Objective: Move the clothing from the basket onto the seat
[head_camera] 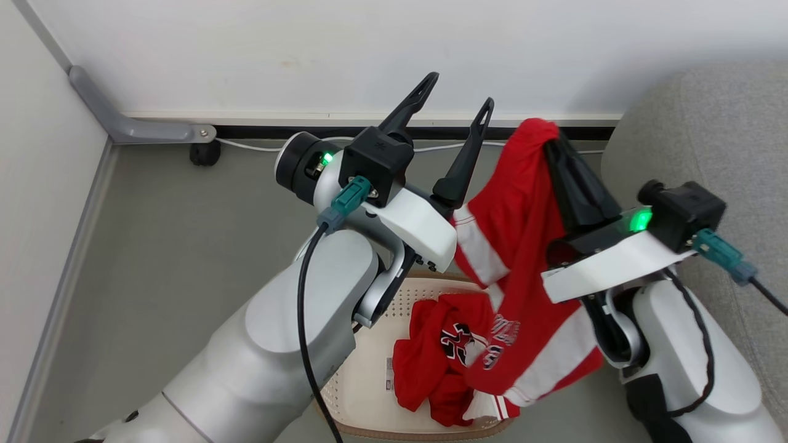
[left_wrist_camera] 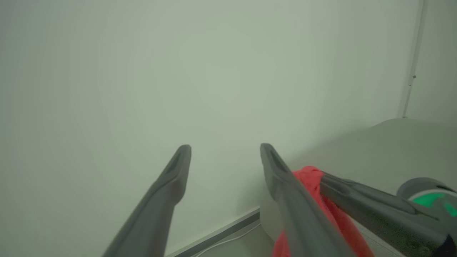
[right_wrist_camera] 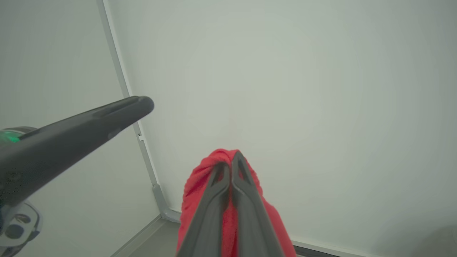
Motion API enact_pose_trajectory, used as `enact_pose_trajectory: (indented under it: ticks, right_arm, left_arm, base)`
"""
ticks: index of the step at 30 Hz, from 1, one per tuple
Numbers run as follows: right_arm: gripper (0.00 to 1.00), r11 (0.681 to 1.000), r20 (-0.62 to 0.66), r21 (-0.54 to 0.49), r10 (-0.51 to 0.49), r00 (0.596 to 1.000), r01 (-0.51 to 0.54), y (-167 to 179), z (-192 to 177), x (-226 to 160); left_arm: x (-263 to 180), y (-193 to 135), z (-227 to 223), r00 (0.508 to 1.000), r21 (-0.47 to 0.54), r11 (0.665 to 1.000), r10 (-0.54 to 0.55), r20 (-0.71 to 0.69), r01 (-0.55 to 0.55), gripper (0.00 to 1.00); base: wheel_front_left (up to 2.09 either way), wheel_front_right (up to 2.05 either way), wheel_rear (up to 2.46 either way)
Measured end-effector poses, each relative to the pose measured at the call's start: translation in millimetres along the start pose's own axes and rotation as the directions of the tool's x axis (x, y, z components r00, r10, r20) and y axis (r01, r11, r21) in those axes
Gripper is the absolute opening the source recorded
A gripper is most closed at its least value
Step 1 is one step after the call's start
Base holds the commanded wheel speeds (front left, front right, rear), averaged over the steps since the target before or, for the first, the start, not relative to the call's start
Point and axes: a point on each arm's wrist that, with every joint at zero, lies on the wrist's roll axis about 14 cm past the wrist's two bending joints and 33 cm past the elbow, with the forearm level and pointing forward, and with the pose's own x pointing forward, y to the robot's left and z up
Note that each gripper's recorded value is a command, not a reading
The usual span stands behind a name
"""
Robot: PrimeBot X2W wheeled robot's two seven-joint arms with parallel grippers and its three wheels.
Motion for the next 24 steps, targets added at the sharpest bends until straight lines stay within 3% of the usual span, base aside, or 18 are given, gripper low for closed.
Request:
enact_pose_trajectory:
  ticks: [12, 24]
  right_arm:
    - [0.00, 0.988, 0.108, -0.040, -0.141, 0.984, 0.146, -53, 45, -22]
    - [0.00, 0.935, 0.237, -0.123, -0.298, 0.925, 0.333, -109, 108, -75]
  left_arm:
    - [-1, -21, -28, 0.996, -0.049, 0.996, -0.074, -0.055, 0.071, 1.00]
    - [-7, -85, -69, 0.948, -0.164, 0.950, -0.288, -0.133, 0.265, 1.00]
  base:
    - [0.00, 0.00, 0.00]
    - [0.00, 0.00, 0.00]
